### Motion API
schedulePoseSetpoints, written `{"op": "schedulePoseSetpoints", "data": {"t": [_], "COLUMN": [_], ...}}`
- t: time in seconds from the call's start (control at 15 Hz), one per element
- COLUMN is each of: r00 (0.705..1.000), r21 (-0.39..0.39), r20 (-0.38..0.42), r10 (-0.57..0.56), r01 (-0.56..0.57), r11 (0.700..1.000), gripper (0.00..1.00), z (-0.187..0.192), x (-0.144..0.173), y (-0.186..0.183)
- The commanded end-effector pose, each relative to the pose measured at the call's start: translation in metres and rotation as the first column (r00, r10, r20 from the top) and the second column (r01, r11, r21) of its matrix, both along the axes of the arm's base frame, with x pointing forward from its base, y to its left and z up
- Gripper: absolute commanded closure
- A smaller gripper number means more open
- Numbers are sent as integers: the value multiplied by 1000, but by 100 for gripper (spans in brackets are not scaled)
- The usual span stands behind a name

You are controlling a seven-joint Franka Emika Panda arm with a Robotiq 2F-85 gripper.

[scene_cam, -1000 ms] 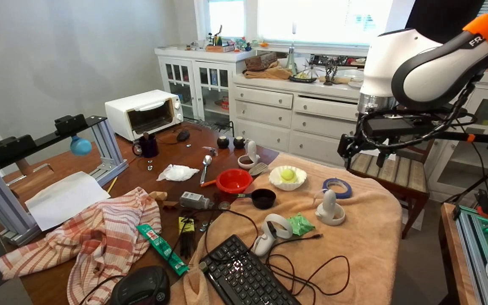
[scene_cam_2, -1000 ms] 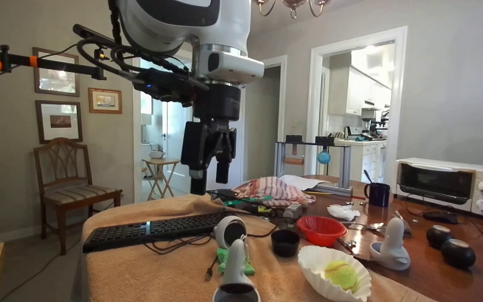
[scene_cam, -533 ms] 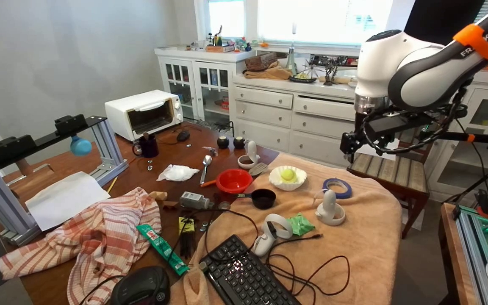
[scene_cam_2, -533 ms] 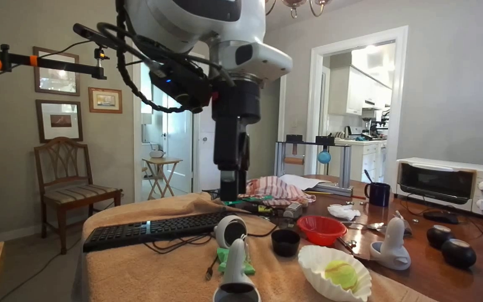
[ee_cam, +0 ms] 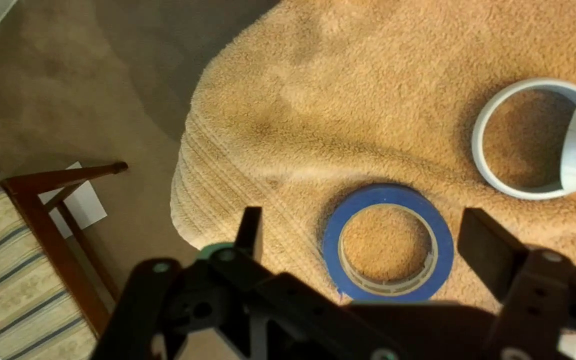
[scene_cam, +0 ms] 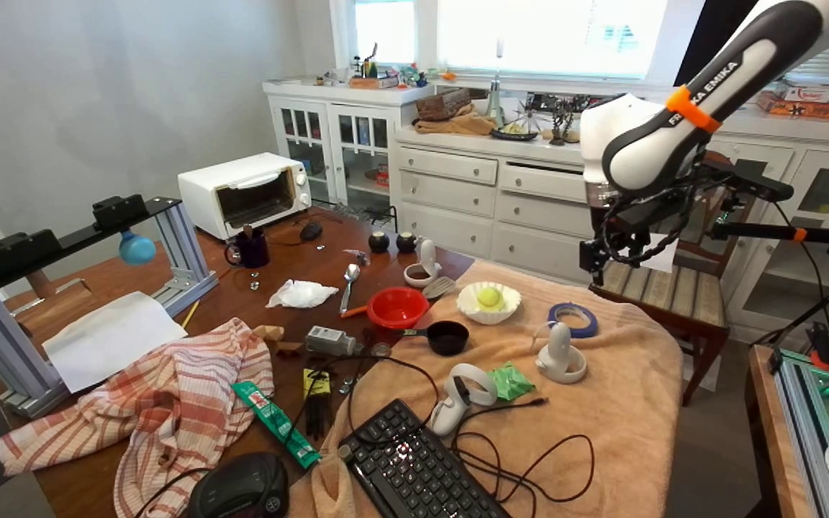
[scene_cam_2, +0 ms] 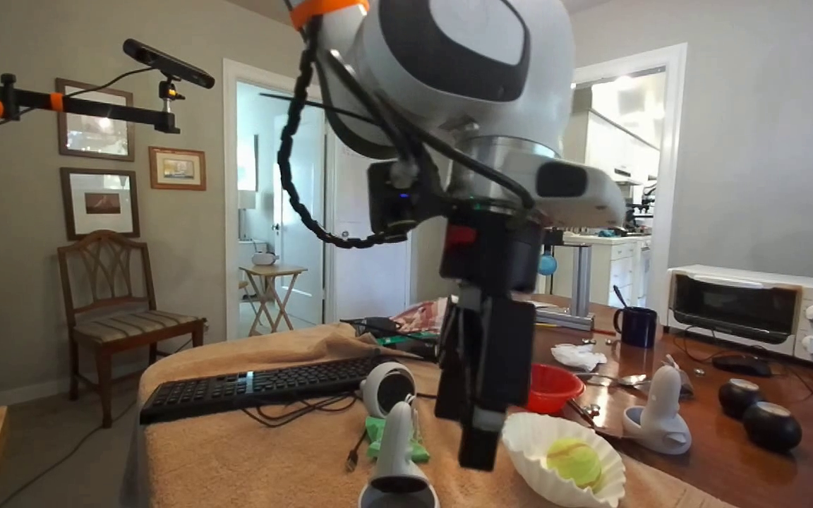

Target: Put the blue tape around the controller at the right back

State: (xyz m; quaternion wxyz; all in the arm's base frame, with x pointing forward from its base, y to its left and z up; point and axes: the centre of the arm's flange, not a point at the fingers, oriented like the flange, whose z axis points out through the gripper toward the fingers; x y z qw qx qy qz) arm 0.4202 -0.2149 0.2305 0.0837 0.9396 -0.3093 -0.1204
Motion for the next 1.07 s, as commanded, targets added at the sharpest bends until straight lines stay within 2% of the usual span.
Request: {"op": "schedulePoseSetpoints", "data": {"t": [0.0, 0.2, 0.33, 0.47, 0.53, 0.93, 1.0], "r00": [987, 971, 969, 969, 974, 973, 970], "r21": [85, 100, 69, 56, 66, 60, 58], "r20": [-147, -224, -244, -246, -223, -227, -230], "r10": [68, 86, 43, 5, 45, 41, 79], "r01": [-56, -65, -27, 9, -31, -29, -67], "r11": [995, 993, 997, 998, 997, 998, 996], "gripper": [0, 0, 0, 0, 0, 0, 0], "z": [-35, -55, -72, -83, -70, -72, -80], "x": [37, 43, 44, 44, 33, 34, 33], "y": [-31, -35, -31, -22, -26, -27, -25]}}
